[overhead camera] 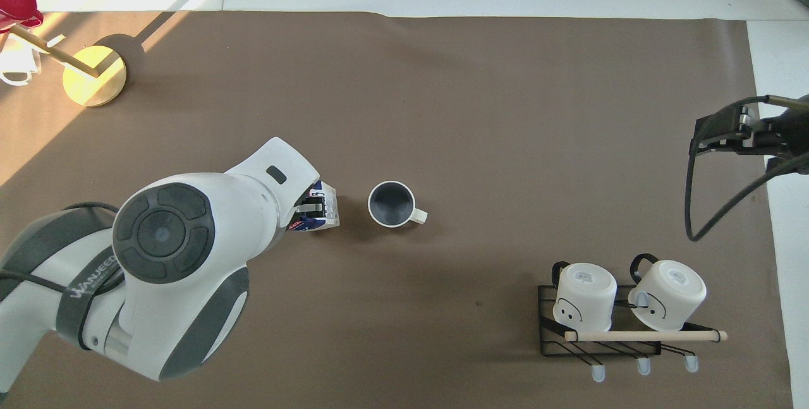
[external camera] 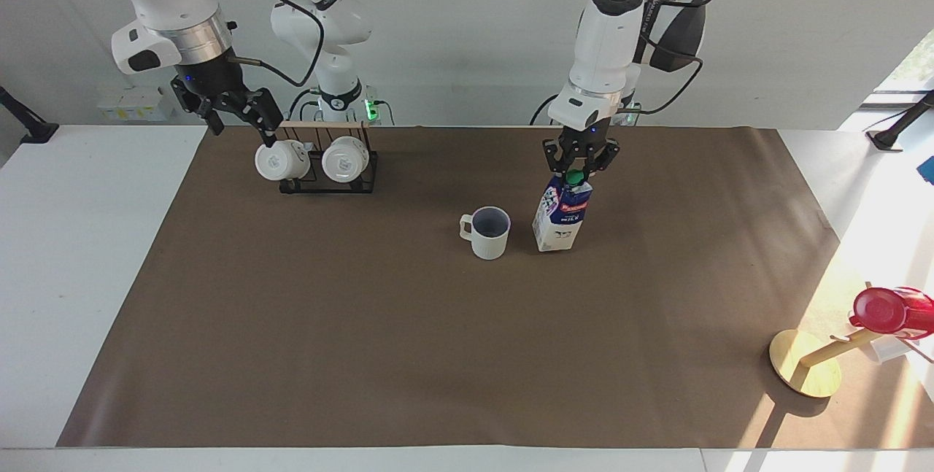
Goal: Place cup and milk on table
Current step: 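Carry the milk carton with the left gripper beside the white mug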
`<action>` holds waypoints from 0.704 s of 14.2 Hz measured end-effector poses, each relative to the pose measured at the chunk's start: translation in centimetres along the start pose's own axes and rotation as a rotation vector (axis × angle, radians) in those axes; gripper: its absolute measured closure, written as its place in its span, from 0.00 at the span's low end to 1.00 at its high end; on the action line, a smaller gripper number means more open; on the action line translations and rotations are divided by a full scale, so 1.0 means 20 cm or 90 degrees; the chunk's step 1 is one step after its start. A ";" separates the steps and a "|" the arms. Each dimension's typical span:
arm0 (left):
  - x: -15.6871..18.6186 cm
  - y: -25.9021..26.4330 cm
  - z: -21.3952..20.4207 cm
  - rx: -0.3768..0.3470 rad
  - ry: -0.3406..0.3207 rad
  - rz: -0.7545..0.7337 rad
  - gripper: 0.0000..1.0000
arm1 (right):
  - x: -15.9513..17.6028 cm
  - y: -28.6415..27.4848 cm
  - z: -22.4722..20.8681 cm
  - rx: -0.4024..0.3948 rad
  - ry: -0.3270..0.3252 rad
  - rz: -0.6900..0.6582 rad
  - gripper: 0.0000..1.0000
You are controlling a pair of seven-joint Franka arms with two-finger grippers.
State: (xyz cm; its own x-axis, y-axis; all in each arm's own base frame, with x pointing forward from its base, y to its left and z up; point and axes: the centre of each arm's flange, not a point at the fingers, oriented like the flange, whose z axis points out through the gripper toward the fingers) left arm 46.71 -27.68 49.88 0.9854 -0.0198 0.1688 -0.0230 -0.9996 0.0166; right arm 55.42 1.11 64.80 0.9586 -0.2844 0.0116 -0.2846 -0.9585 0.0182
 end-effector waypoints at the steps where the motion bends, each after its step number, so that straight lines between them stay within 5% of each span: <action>1: -0.01 0.02 0.01 0.003 0.000 -0.003 0.59 | 0.00 0.00 0.00 0.000 0.000 0.001 0.00; 10: -0.06 0.11 0.14 0.016 0.017 0.019 0.59 | 0.00 0.00 0.00 0.000 0.000 -0.001 0.00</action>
State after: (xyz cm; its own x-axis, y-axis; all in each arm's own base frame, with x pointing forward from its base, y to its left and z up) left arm 45.99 -29.89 46.92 0.9795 -0.0495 0.1955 -0.0477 -0.9988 -0.0142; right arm 55.40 1.21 64.82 0.9591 -0.2828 0.0118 -0.2830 -0.9590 0.0177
